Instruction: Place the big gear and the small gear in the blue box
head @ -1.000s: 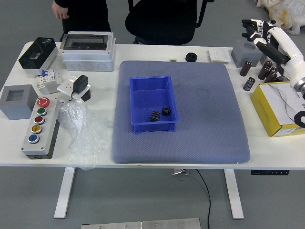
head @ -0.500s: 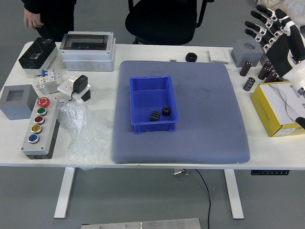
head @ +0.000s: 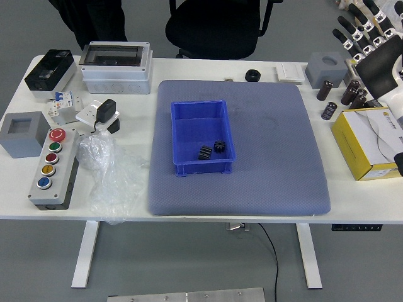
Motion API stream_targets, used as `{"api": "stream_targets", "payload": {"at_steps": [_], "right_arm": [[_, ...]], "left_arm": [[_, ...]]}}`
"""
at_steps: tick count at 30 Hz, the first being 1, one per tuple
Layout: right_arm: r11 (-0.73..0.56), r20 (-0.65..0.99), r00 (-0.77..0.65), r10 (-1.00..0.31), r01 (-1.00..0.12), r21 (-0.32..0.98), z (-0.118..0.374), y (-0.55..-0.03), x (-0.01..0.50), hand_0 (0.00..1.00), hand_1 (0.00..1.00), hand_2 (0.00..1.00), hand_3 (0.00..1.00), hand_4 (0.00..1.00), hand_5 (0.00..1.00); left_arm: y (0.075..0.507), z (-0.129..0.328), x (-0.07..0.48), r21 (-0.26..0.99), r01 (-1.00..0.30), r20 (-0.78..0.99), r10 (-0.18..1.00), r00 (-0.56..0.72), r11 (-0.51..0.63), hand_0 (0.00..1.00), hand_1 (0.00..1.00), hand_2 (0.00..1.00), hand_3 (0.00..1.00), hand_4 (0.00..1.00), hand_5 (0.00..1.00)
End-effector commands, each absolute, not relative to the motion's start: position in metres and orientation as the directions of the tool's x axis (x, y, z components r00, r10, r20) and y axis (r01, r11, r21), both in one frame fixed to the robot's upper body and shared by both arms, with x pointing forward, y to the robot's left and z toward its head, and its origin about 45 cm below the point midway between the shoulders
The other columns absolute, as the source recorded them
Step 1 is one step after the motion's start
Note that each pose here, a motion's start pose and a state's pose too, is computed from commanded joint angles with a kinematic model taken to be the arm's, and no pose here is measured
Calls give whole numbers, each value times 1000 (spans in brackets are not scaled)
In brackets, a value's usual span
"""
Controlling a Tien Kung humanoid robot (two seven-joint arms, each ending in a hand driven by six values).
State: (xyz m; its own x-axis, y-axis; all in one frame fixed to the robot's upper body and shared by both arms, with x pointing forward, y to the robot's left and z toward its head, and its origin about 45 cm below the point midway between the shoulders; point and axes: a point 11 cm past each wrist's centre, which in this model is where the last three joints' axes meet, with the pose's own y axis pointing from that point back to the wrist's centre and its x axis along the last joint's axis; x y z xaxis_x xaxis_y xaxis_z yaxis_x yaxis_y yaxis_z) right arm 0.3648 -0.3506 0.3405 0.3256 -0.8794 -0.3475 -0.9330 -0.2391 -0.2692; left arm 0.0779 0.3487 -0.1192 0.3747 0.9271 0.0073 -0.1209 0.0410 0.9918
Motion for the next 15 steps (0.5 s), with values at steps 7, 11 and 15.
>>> {"api": "stream_targets", "payload": {"at_steps": [7,11,15], "right_arm": [[-243,-364,336,-868,-929,-279,341,-351,364,998,949,998,980,786,998],[-243,-377,341,-861,-928,-283,341,-351,363,998,949,998,980,786,998],[-242,-376,338,-863,-929,-281,339,-352,363,998,943,998,974,806,998]], "left_arm": [[349,-119,78,992,-122,8,927,375,40,859,834,838,847,754,690],[349,-119,79,992,-123,8,927,376,41,859,834,838,847,754,690],[349,-119,78,992,-121,8,926,376,41,859,835,838,847,753,690]]}}
